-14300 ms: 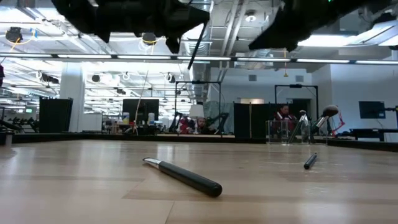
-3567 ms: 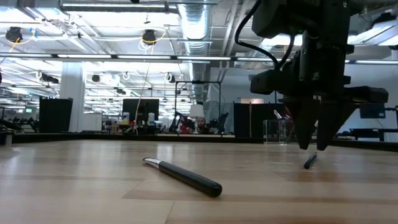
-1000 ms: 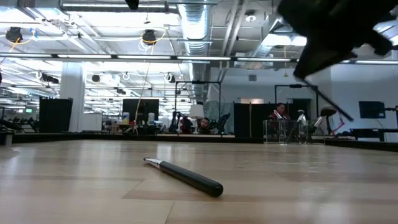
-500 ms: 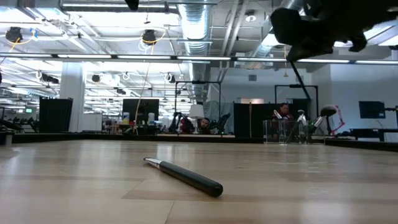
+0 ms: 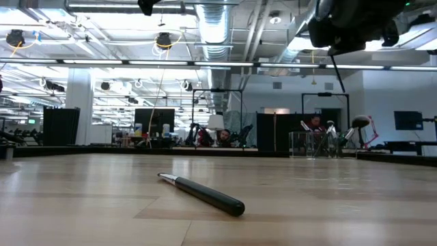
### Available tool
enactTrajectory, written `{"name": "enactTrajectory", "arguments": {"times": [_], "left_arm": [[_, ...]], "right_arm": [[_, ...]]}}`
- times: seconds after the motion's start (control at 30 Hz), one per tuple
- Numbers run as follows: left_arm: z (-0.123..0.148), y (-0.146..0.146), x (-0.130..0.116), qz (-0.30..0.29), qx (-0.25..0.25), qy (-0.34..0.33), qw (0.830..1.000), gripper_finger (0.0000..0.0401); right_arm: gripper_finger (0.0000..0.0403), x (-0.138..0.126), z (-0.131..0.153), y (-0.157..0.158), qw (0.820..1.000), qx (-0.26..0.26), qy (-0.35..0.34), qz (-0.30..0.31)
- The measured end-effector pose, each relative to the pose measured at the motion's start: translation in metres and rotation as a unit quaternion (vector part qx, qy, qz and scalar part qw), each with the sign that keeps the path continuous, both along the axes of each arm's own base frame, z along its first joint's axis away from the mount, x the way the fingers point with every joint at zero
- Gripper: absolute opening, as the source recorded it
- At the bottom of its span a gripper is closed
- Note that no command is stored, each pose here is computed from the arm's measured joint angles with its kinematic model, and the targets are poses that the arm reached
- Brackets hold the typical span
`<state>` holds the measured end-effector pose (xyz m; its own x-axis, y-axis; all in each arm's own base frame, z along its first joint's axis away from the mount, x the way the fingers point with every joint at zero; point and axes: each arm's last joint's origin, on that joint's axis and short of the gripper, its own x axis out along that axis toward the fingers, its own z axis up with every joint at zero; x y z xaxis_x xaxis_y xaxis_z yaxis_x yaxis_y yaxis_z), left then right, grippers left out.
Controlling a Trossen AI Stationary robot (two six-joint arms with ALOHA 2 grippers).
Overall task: Put items in baskets/containers
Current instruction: Put the liner brush into the middle section of the transparent organizer
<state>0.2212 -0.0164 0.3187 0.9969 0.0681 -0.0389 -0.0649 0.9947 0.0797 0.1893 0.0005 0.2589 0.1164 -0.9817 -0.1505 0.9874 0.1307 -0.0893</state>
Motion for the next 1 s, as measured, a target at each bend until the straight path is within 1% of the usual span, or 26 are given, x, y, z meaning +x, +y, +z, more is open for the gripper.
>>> {"name": "enactTrajectory", "arguments": {"times": [0.13,0.27,0.4,0.5,0.6,0.7,0.8,0.9,1.0], "left_arm": [[-0.001,0.006,0.001,0.014,0.0,0.002,1.0,0.0158],[-0.002,0.01,0.002,0.022,0.0,0.005,1.0,0.0158],[-0.004,0.01,0.004,0.024,0.003,0.01,1.0,0.0158],[-0.005,0.01,0.005,0.023,0.009,0.012,1.0,0.0158],[-0.007,0.01,0.006,0.023,0.011,0.019,0.999,0.0158],[-0.01,0.01,0.007,0.023,0.012,0.032,0.999,0.0158],[-0.016,0.01,0.008,0.023,0.012,0.04,0.999,0.0158],[-0.021,0.013,0.008,0.031,0.013,0.048,0.998,0.0158],[-0.022,0.017,0.007,0.041,0.007,0.048,0.998,0.0158]], "right_arm": [[0.0005,-0.005,0.003,-0.02,0.999,0.002,0.027,-0.033],[0.0005,0.001,0.005,-0.041,0.995,0.03,0.086,-0.05],[0.0005,0.014,0.01,-0.065,0.988,0.071,0.135,-0.027],[0.0004,0.023,0.015,-0.084,0.983,0.104,0.147,0.022],[0.0003,0.026,0.02,-0.102,0.982,0.117,0.132,0.061],[0.0003,0.024,0.024,-0.118,0.984,0.116,0.121,0.063],[0.0003,0.02,0.026,-0.135,0.987,0.115,0.09,0.07],[0.0003,0.016,0.016,-0.148,0.989,0.099,0.057,0.091],[0.0003,0.007,0.004,-0.16,0.994,0.077,0.021,0.071]]}}
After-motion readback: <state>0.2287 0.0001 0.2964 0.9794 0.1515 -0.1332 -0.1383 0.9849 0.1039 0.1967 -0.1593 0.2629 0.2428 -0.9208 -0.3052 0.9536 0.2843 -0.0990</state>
